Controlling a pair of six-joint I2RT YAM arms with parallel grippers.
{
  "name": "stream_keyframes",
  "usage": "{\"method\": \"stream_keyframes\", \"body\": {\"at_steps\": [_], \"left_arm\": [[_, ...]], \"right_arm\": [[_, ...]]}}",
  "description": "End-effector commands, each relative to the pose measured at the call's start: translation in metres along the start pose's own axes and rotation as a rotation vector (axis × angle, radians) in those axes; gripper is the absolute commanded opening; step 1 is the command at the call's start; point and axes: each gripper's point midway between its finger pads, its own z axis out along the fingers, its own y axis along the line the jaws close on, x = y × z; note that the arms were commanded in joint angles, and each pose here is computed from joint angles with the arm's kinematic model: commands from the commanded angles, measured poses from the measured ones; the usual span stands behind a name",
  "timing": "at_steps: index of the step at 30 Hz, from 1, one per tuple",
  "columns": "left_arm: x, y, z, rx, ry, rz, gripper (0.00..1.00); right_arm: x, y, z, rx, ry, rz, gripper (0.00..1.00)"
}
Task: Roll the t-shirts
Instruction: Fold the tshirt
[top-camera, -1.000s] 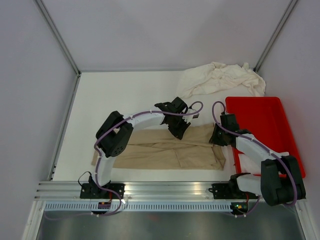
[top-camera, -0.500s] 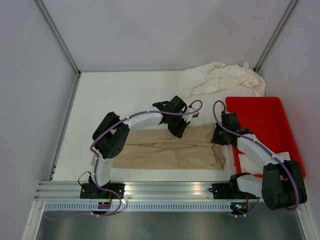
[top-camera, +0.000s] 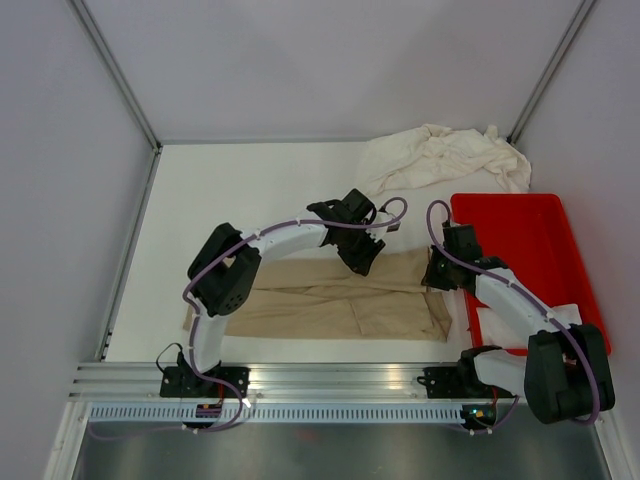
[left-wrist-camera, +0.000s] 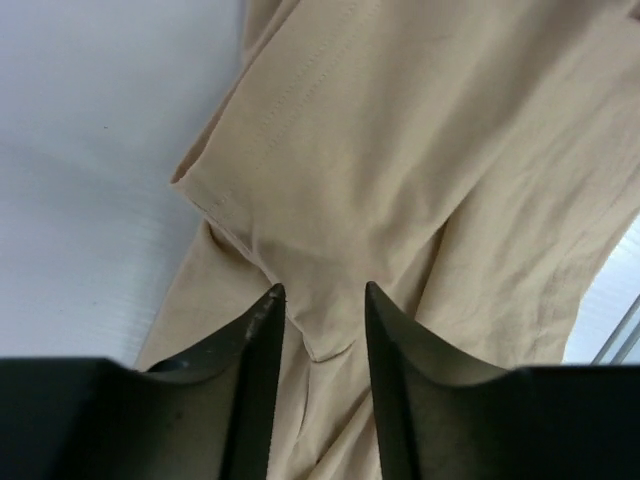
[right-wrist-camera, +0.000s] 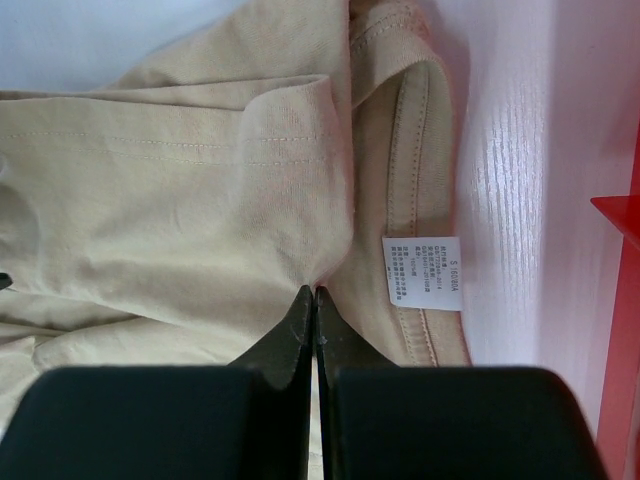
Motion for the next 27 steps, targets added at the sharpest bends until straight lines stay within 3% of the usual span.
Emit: {"method": "stream_keyframes", "body": {"at_steps": [1,7,13,14,18,27], "left_arm": [[-0.014,0.013,0.004,-0.072,-0.02,-0.016,0.45],[0.004,0.021,0.015,-0.093,0.03,-0.028,0.42],[0.007,0.003,0.022,0.024,0.045,-0.037,0.39],[0.008,0.004,0.023,0.022,0.051,-0.037,0.36],[0.003,-0.003,0.016,0.049,0.032,-0.032,0.03],[-0.009,-0.002,-0.006,0.025,-0.014,0.009,0.02]], "right_arm": [[-0.005,0.004,0.002,-0.018,-0.015,0.012,0.0],[-0.005,0.002,0.002,-0.009,-0.018,0.0,0.0],[-0.005,0.001,0.003,-0.004,-0.018,-0.002,0.0],[-0.005,0.0,0.003,-0.002,-0.017,0.0,0.0],[-0.007,0.001,0.001,-0.001,-0.023,-0.002,0.0],[-0.014,0.001,-0.007,0.007,-0.042,-0.015,0.0]]}}
